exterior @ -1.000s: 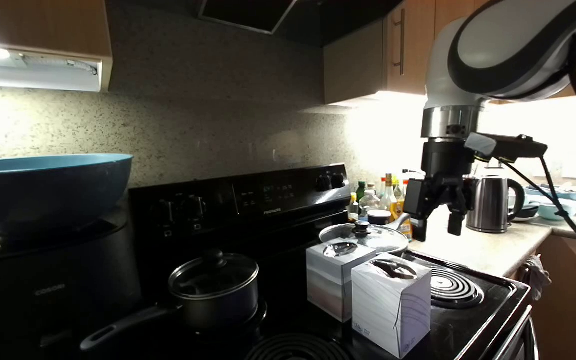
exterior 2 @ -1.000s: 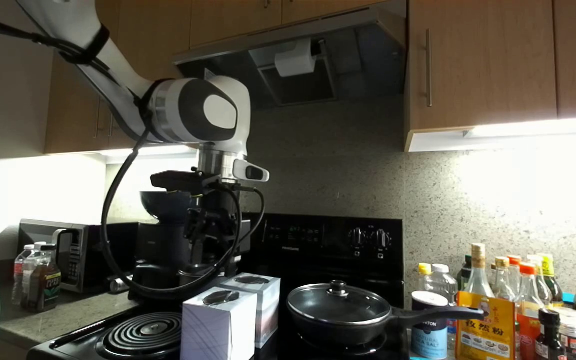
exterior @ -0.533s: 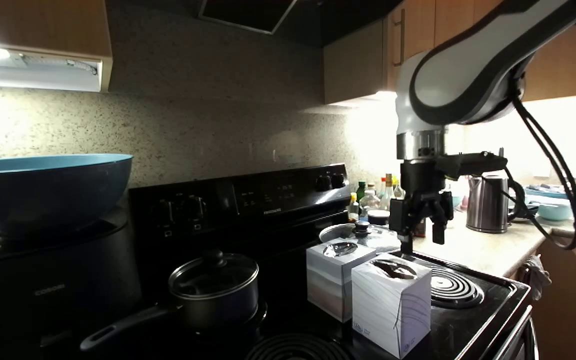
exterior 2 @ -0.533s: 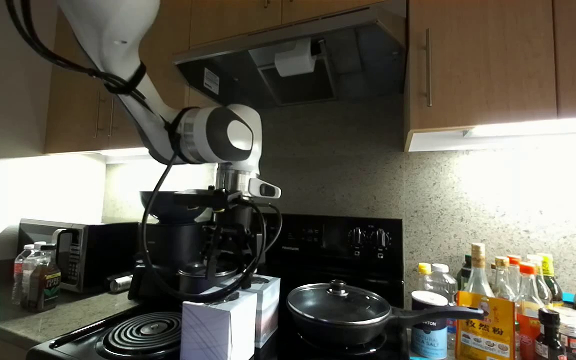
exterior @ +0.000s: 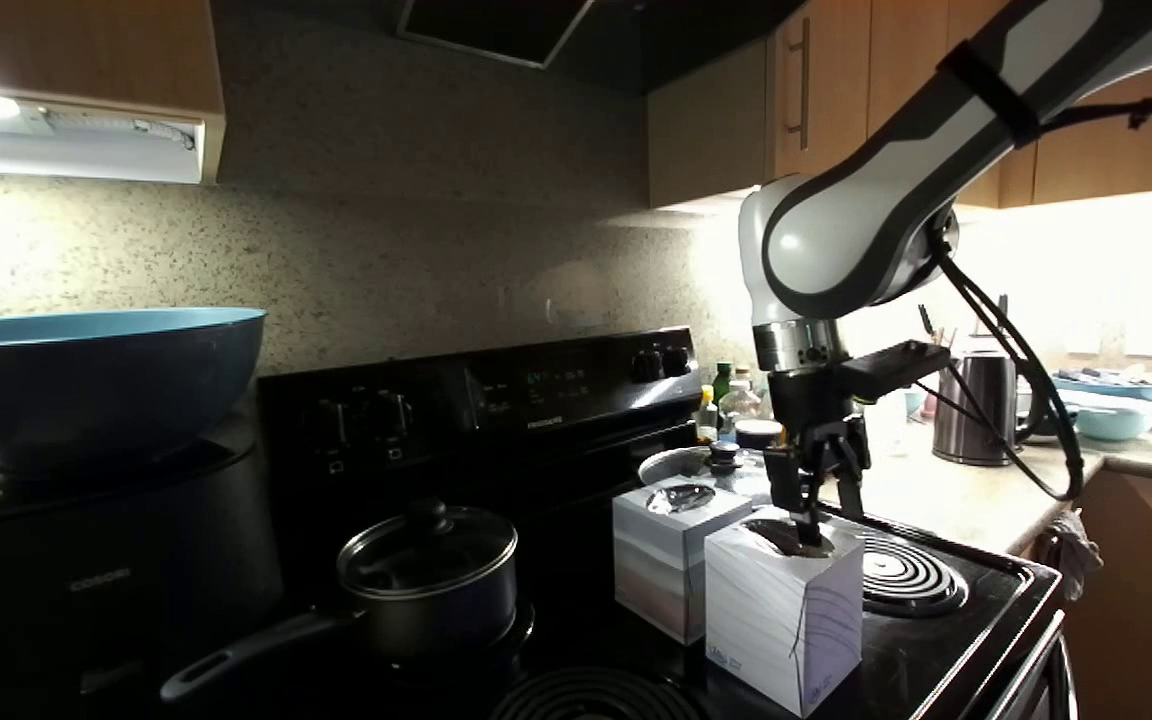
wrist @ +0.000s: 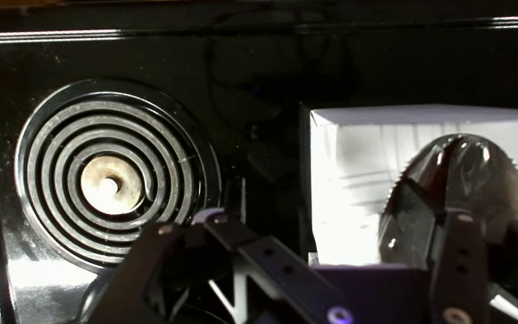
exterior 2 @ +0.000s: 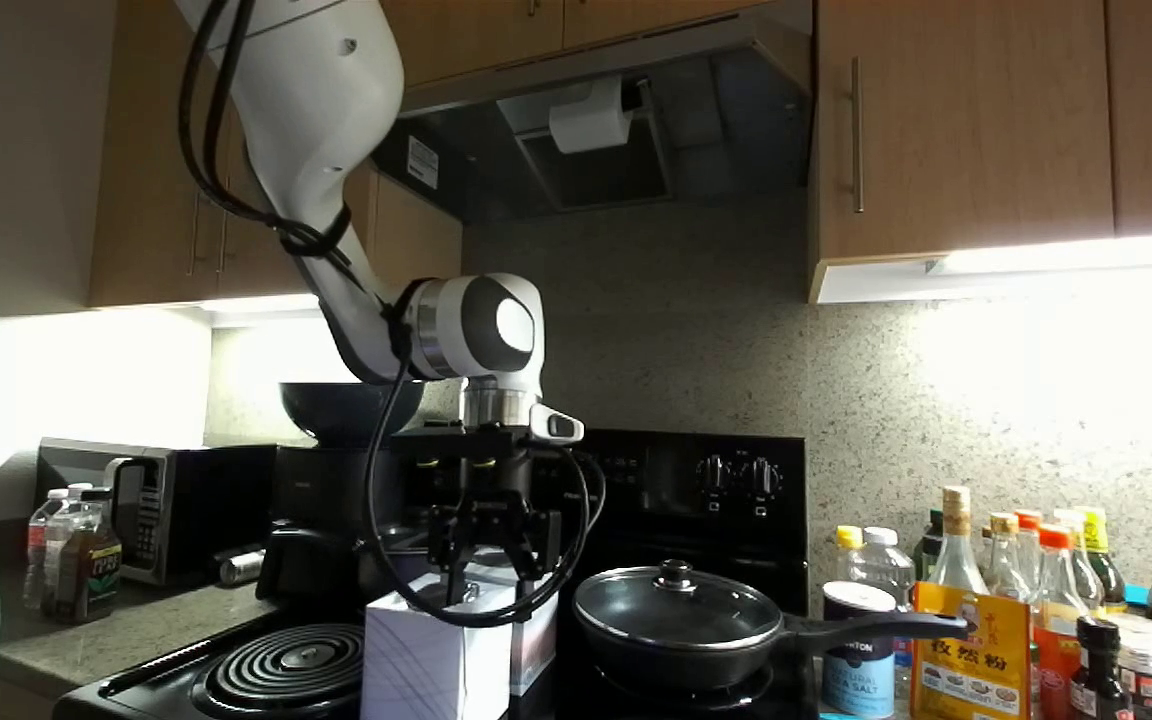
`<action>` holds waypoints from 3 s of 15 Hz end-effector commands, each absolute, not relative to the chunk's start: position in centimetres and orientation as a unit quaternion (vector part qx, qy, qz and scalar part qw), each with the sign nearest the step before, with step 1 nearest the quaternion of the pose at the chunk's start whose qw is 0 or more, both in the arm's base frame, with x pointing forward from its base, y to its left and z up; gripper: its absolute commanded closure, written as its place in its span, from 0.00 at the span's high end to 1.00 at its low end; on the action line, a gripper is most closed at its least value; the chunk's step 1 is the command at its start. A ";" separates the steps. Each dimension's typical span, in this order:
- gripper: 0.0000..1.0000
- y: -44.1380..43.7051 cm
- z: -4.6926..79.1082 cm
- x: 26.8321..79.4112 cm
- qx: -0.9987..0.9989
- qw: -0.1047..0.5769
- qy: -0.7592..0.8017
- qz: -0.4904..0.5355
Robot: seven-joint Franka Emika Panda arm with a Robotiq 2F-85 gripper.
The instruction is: Turn the front and back tissue boxes to the left
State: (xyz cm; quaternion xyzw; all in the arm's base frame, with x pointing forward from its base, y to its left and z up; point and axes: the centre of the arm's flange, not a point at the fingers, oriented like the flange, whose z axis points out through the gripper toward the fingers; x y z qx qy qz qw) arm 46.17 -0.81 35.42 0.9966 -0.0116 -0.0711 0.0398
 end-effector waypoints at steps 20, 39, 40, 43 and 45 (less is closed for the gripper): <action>0.03 0.3 39.7 43.1 0.992 0.051 0.049 -0.103; 0.03 4.3 42.8 42.6 0.893 0.005 0.422 -0.154; 0.03 4.6 42.6 43.1 0.882 0.004 0.446 -0.155; 0.12 5.0 42.4 42.5 0.886 0.000 0.440 -0.149; 0.12 5.2 42.1 42.9 0.880 -0.002 0.450 -0.152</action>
